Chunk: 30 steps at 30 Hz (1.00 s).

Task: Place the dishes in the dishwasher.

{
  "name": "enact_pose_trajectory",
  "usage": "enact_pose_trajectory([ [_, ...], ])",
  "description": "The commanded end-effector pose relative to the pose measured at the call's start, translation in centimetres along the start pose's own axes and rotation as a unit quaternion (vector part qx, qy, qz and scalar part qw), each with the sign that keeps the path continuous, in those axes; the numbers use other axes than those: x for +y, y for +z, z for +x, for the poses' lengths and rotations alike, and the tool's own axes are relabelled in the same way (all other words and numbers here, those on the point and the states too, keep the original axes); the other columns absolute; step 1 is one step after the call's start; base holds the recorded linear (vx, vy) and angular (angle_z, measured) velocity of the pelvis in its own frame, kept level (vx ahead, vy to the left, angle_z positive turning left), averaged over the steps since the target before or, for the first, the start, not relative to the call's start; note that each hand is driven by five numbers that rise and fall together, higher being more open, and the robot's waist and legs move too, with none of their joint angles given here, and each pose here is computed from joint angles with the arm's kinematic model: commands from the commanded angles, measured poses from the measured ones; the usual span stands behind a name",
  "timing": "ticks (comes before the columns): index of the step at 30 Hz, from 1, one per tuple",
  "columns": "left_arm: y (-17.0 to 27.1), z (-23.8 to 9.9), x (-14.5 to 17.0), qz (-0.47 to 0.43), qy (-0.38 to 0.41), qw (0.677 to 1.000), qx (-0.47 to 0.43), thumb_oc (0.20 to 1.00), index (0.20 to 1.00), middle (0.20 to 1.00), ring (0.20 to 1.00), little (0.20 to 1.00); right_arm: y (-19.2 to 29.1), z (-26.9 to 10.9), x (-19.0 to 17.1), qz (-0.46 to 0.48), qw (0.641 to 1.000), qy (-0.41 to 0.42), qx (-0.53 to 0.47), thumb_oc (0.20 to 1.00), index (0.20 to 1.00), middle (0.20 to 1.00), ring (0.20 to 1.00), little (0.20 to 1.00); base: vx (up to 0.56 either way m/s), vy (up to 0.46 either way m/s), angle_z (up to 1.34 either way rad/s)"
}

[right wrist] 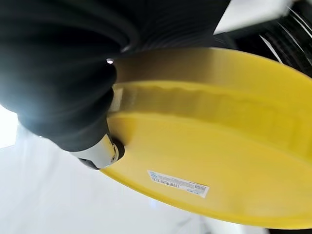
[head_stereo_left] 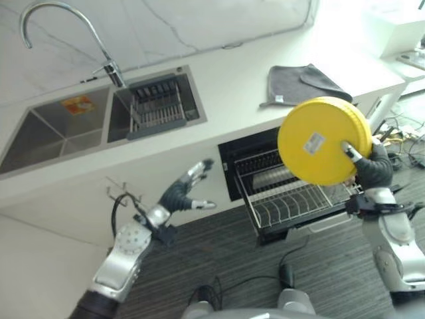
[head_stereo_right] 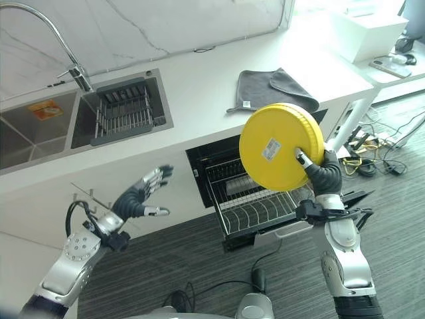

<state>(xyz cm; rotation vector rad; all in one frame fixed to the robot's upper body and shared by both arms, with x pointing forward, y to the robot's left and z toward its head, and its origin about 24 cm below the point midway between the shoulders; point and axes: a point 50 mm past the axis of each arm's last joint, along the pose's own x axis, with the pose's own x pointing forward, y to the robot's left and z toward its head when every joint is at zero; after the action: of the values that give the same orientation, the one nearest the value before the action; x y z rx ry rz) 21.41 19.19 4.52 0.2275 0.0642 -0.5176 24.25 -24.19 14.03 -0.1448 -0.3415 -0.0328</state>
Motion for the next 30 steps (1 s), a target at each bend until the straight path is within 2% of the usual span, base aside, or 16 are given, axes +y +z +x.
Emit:
enact_pose_trajectory([
  [1,0.2,-0.1,0.8,-0.040,-0.007,0.999,0.008,1.000,1.000,1.000,1.000,1.000,4.3,1.1,0.5,-0.067,0.988,0.013,-0.141,0.200,0.200,0.200,0.200,0.200,-0.01,0.028,0.05],
  [3,-4.2,-1.1,0.5,-0.126,0.032,0.986,0.101,1.000,1.000,1.000,1.000,1.000,4.7,1.1,0.6,-0.186,0.968,0.027,-0.165,0.200,0.200,0.200,0.200,0.200,-0.01,0.006,0.04],
  [5,-7.6,-2.6,0.3,-0.142,0.059,0.973,0.170,1.000,1.000,1.000,1.000,1.000,5.2,1.2,0.5,-0.322,0.926,0.038,-0.196,0.200,0.200,0.200,0.200,0.200,0.00,-0.017,0.01],
  [8,-11.4,-4.9,-0.3,-0.167,0.106,0.950,0.241,1.000,1.000,1.000,1.000,1.000,5.0,1.6,0.1,-0.401,0.893,0.051,-0.200,0.200,0.200,0.200,0.200,0.200,0.01,-0.045,0.06],
  [9,-12.8,-6.0,-0.6,-0.158,0.122,0.942,0.269,1.000,1.000,1.000,1.000,1.000,4.6,1.8,0.1,-0.444,0.870,0.062,-0.206,0.200,0.200,0.200,0.200,0.200,0.01,-0.064,0.00],
  [13,-15.6,-8.7,-0.9,-0.163,0.167,0.914,0.332,1.000,1.000,1.000,1.000,1.000,3.6,2.4,-0.1,-0.521,0.822,0.084,-0.215,0.200,0.200,0.200,0.200,0.200,0.02,-0.039,0.00],
  [15,-16.3,-9.4,-0.6,-0.122,0.188,0.912,0.345,1.000,1.000,1.000,1.000,1.000,2.5,2.6,0.0,-0.577,0.780,0.110,-0.215,0.200,0.200,0.200,0.200,0.200,0.05,-0.019,-0.02],
  [17,-16.2,-9.7,-0.2,-0.084,0.185,0.913,0.354,1.000,1.000,1.000,1.000,1.000,1.7,2.8,-0.3,-0.587,0.777,0.123,-0.191,0.200,0.200,0.200,0.200,0.200,0.04,-0.016,0.03],
  [19,-16.8,-10.5,-0.1,-0.085,0.203,0.901,0.375,1.000,1.000,1.000,1.000,1.000,-0.1,2.8,0.0,-0.597,0.769,0.149,-0.171,0.200,0.200,0.200,0.200,0.200,0.06,-0.010,0.12],
  [24,-18.4,-12.7,-0.8,-0.130,0.254,0.865,0.413,1.000,1.000,1.000,1.000,1.000,-2.2,2.5,0.5,-0.590,0.772,0.188,-0.143,0.200,0.200,0.200,0.200,0.200,0.09,0.014,0.09],
  [27,-18.2,-12.6,1.4,-0.154,0.307,0.845,0.410,1.000,1.000,1.000,1.000,1.000,-1.9,3.2,0.5,-0.589,0.766,0.212,-0.145,0.200,0.200,0.200,0.200,0.200,-0.10,0.066,0.27],
  [30,-18.5,-13.5,1.2,-0.158,0.308,0.838,0.423,1.000,1.000,1.000,1.000,1.000,-3.0,3.2,0.0,-0.575,0.782,0.215,-0.106,0.200,0.200,0.200,0.200,0.200,0.02,0.045,0.07],
])
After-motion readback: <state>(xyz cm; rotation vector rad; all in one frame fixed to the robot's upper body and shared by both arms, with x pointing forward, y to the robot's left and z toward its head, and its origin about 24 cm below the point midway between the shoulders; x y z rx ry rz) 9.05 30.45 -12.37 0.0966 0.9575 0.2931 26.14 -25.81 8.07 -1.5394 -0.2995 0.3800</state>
